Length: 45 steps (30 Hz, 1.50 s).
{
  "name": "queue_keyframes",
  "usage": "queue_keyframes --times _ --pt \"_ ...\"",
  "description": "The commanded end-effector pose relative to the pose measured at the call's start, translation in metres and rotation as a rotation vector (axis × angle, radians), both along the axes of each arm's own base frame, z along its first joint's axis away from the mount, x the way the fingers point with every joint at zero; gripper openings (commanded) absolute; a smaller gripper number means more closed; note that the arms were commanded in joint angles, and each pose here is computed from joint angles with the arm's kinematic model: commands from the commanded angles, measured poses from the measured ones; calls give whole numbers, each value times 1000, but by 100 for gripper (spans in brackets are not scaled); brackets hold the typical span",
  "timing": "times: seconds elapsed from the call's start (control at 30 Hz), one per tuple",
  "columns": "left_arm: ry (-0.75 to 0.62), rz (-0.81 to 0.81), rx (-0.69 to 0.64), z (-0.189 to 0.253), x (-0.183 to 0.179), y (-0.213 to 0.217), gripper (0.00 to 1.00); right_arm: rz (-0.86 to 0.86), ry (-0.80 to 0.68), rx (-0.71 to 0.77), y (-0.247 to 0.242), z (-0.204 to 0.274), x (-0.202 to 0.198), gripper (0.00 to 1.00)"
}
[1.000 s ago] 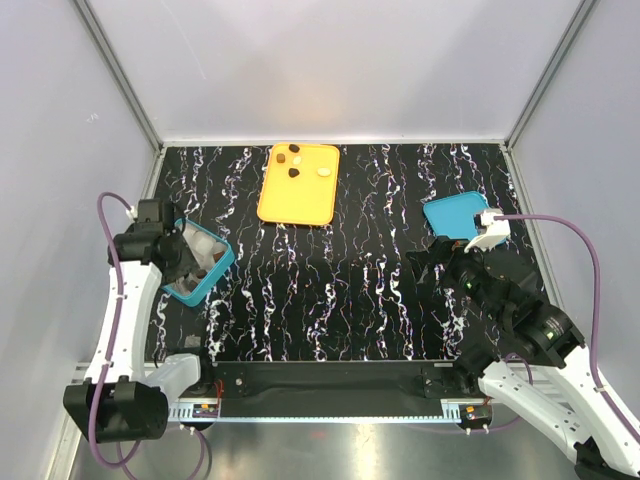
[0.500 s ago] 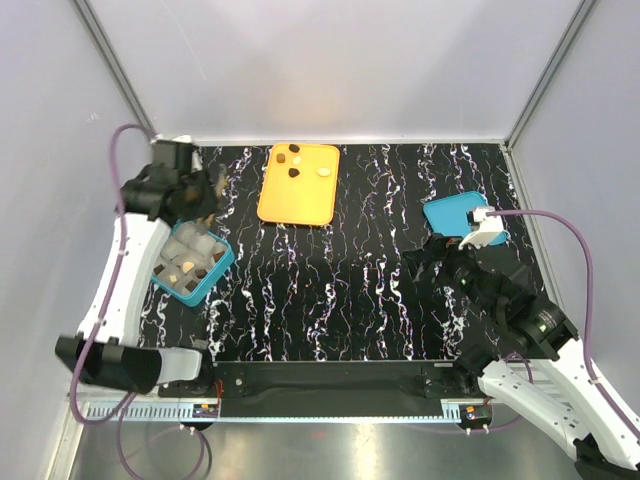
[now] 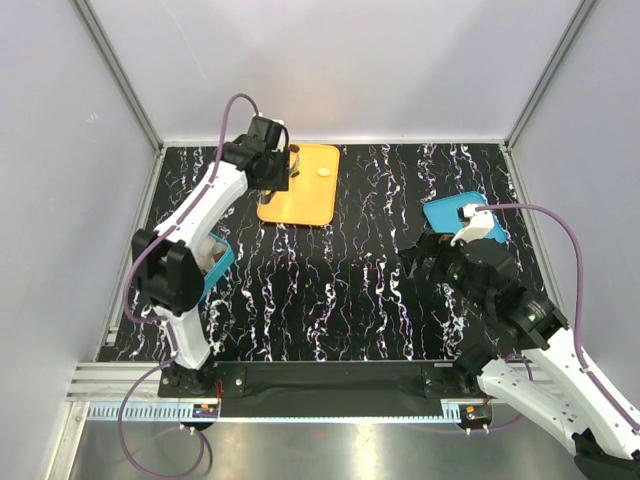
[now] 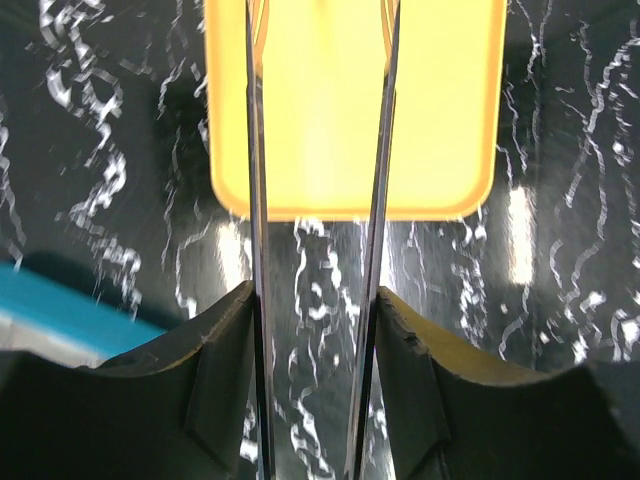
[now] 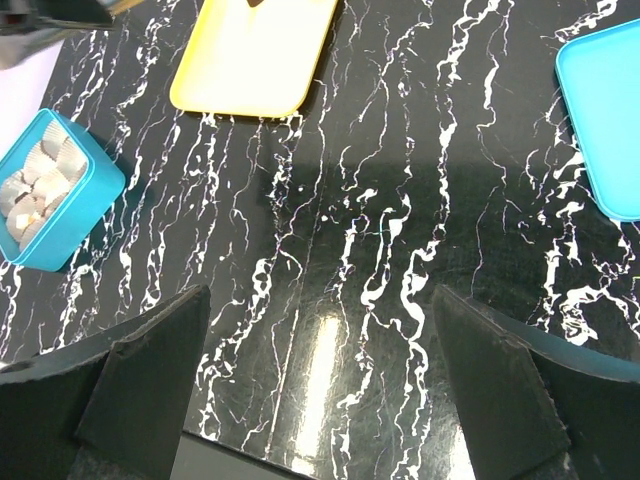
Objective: Pack the chocolate
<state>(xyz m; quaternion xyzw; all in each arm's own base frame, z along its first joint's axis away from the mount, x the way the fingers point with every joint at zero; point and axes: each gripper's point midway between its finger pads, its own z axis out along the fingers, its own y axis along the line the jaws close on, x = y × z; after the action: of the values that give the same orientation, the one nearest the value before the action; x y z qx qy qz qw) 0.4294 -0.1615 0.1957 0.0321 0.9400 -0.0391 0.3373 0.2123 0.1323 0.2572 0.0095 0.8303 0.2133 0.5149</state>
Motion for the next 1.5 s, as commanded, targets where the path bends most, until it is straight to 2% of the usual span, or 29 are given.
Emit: queue_keyframes --times 0.0,0.23,0.5,0.67,0.83,1.1,1.47 --pt "-97 -23 13 6 36 -11 51 -44 -38 0 -5 13 7 100" --pt "-46 -13 76 -39 58 -12 52 -56 -42 -30 -7 15 12 100" --pt "-25 -19 108 -65 73 -15 51 -56 -35 -48 -4 11 17 100" --pt "3 -25 116 -78 75 -18 44 -50 -31 -51 -2 9 18 100" --pt "21 -13 124 -85 70 -13 43 -54 -30 -47 -2 8 18 100" --pt "27 -12 143 -80 60 -7 39 -48 -28 -36 -2 8 15 100" --pt "-9 -17 132 -46 34 -11 37 -43 -25 6 -3 10 7 100"
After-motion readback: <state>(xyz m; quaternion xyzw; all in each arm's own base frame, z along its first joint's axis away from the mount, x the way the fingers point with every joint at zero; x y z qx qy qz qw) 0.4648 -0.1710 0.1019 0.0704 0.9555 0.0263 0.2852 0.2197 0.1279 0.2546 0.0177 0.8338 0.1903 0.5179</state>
